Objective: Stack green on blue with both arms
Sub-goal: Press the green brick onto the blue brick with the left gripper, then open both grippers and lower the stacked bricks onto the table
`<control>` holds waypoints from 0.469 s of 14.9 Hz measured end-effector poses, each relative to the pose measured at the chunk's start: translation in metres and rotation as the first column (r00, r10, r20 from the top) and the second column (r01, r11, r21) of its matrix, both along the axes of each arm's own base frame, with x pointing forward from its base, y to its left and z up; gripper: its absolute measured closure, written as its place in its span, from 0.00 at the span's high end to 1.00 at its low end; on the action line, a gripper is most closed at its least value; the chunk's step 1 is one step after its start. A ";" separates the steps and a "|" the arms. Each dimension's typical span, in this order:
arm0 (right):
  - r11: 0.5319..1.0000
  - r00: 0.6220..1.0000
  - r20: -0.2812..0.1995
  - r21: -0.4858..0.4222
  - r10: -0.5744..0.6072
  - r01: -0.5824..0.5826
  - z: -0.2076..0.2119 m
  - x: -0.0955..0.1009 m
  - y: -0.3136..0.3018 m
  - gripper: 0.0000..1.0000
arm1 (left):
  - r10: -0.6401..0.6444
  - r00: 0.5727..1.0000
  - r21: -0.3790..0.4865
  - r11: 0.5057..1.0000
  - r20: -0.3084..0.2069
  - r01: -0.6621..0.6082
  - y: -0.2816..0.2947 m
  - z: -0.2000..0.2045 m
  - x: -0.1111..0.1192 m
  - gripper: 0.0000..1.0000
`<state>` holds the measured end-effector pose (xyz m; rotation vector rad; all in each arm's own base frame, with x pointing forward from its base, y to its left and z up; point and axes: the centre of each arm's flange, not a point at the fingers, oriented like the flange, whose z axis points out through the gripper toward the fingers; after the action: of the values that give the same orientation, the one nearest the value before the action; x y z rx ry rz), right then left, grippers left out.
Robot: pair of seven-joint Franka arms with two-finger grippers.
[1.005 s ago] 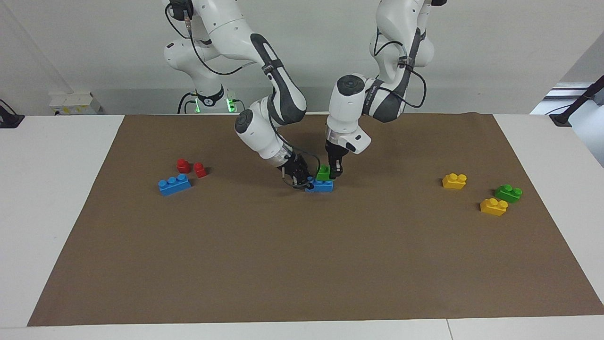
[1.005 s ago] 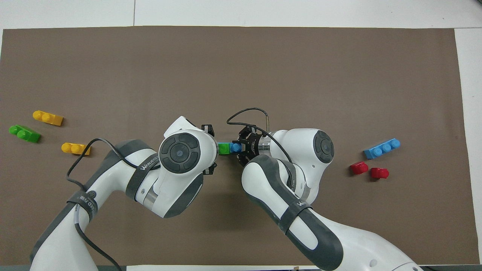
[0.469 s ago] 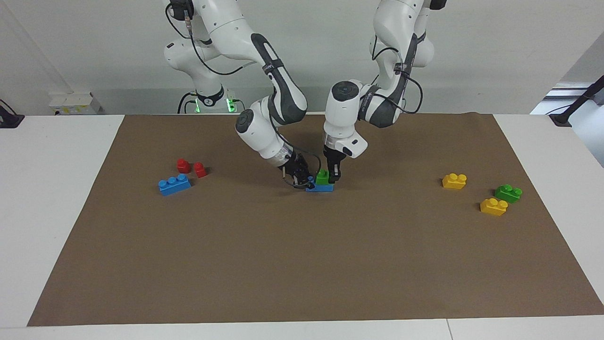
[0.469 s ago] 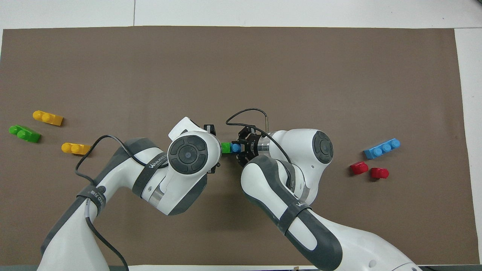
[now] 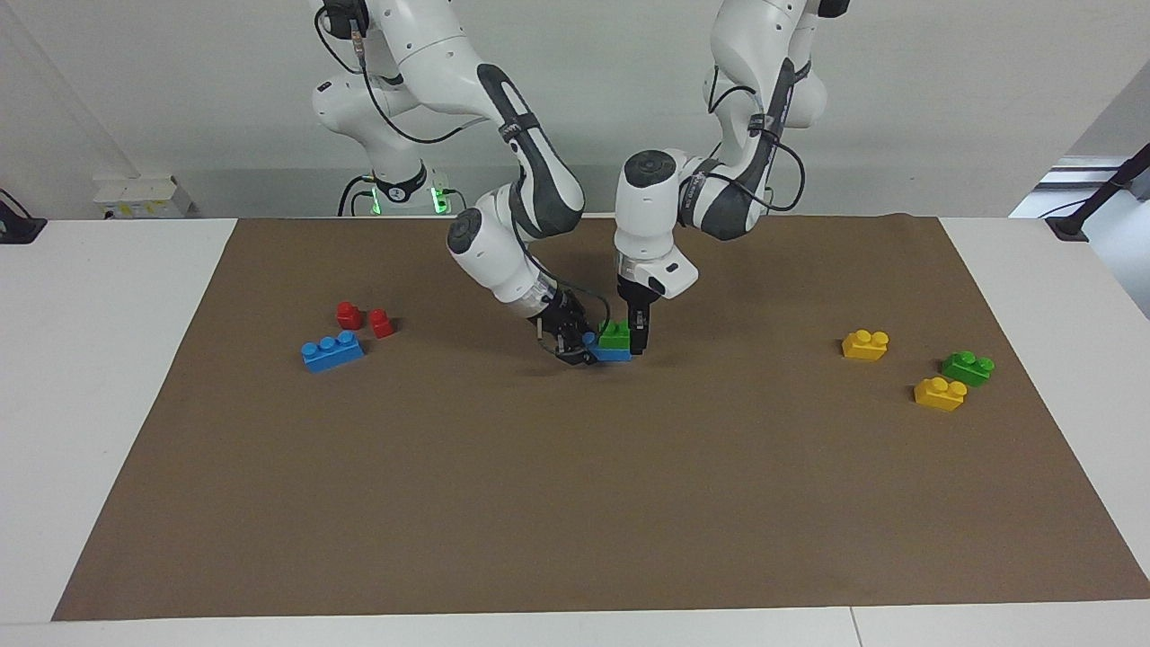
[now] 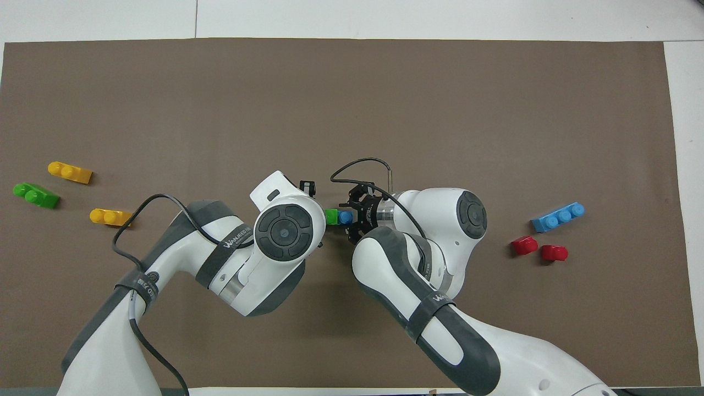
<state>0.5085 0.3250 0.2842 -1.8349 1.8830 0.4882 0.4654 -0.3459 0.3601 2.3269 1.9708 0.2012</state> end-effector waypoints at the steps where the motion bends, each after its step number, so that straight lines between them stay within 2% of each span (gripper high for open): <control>1: 1.000 1.000 0.001 0.001 -0.007 0.007 0.001 0.003 -0.003 0.80 | -0.004 1.000 0.006 1.000 0.003 0.004 0.004 0.008 0.001 0.93; 2: 1.000 1.000 -0.003 0.007 -0.017 0.017 0.003 0.009 -0.010 0.90 | -0.007 1.000 0.014 1.000 0.005 0.007 0.009 0.017 0.002 1.00; 3: 0.999 0.999 -0.019 0.020 -0.027 0.027 0.006 0.018 -0.021 0.98 | -0.011 1.000 0.021 1.000 0.009 0.011 0.015 0.027 0.004 1.00; 5: 0.998 0.998 -0.050 0.049 -0.045 0.047 0.018 0.043 -0.060 1.00 | -0.016 1.000 0.032 0.999 0.023 0.015 0.035 0.052 0.011 1.00; 7: 1.000 1.000 -0.029 0.021 0.002 -0.001 0.038 0.068 -0.116 1.00 | -0.039 0.999 0.051 0.998 0.028 0.037 0.059 0.079 0.022 1.00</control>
<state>0.5762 0.2094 0.3222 -1.8250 1.8884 0.5358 0.4877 -0.2870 0.4388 2.3763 1.9283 0.2844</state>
